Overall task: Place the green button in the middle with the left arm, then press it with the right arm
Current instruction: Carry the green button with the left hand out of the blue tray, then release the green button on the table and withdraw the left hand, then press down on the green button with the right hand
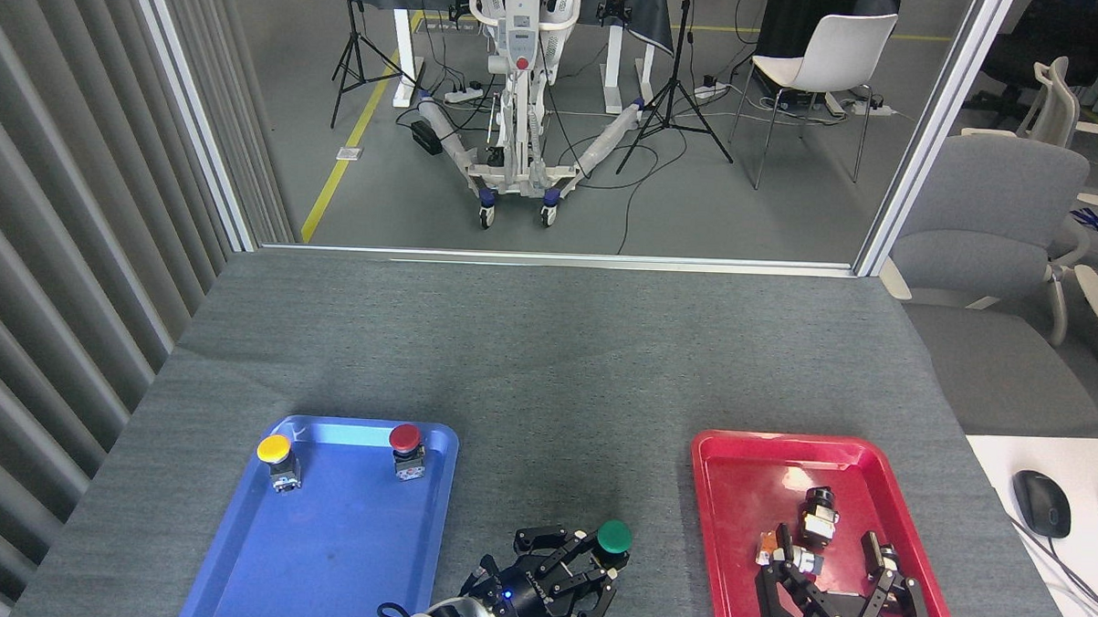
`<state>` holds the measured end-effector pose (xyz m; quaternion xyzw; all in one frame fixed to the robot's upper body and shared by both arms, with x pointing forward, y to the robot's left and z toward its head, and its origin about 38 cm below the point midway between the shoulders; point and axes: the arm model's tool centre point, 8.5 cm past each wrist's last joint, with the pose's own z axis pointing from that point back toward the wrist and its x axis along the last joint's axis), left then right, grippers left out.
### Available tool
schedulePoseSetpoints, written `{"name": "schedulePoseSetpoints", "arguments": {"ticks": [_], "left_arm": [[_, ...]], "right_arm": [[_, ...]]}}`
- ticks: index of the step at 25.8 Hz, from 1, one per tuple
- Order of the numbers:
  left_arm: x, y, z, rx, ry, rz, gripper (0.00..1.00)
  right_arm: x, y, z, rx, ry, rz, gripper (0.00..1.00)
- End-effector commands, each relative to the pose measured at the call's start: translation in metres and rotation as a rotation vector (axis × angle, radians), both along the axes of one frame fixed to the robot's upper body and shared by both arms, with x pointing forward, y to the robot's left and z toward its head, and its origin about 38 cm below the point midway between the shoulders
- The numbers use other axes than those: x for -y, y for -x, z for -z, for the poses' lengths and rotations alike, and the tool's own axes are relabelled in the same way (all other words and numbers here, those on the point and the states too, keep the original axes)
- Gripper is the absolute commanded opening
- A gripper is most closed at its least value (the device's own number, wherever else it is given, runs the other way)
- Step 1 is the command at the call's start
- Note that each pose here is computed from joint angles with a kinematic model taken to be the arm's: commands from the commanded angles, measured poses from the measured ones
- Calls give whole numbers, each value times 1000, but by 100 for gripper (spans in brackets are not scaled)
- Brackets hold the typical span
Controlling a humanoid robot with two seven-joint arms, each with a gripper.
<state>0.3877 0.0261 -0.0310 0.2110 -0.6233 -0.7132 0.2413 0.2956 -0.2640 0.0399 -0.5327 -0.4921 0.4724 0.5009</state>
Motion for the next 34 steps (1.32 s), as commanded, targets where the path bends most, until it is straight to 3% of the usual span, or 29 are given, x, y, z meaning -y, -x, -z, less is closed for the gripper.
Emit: {"name": "schedulePoseSetpoints", "arguments": {"ticks": [1,5,9,11,13,14,16,18,21,26,29,31,34], "left_arm": [[3,0,-3,6,13,3,90],[6,-1,-7,18,24,5,93],[6,16,-16,58,69,3,93],[-20,25,-21,98,66,-18,93],[-50,23,-34,165,68,-103,92],[-60,27,-35,184,67,-149,92],[-85,33,-43,234,56,-243,93],[-133,29,-50,284,34,-456,94],[-214,51,-33,243,30,-840,99],[-278,56,-47,278,0,-960,99],[-318,62,-71,334,-30,-977,99],[-331,64,-79,331,-13,-969,99],[-332,61,-85,306,-9,-937,99]], "right_arm": [[0,0,0,-3,1,-1,75],[-1,-1,3,-38,-2,-5,53],[-3,-3,2,-37,-2,-13,37],[-5,-3,2,-38,0,-27,24],[-12,-4,2,-37,6,-73,4],[-18,-4,2,-37,8,-100,0],[-28,-11,-3,-21,28,-135,0],[-39,-17,-3,-20,50,-170,0],[-65,-33,-5,-9,66,-236,0],[-109,-44,-2,-14,84,-387,0],[-129,-43,10,-47,104,-442,0],[-135,-41,22,-89,128,-453,0],[-140,-39,35,-128,116,-450,0]]}}
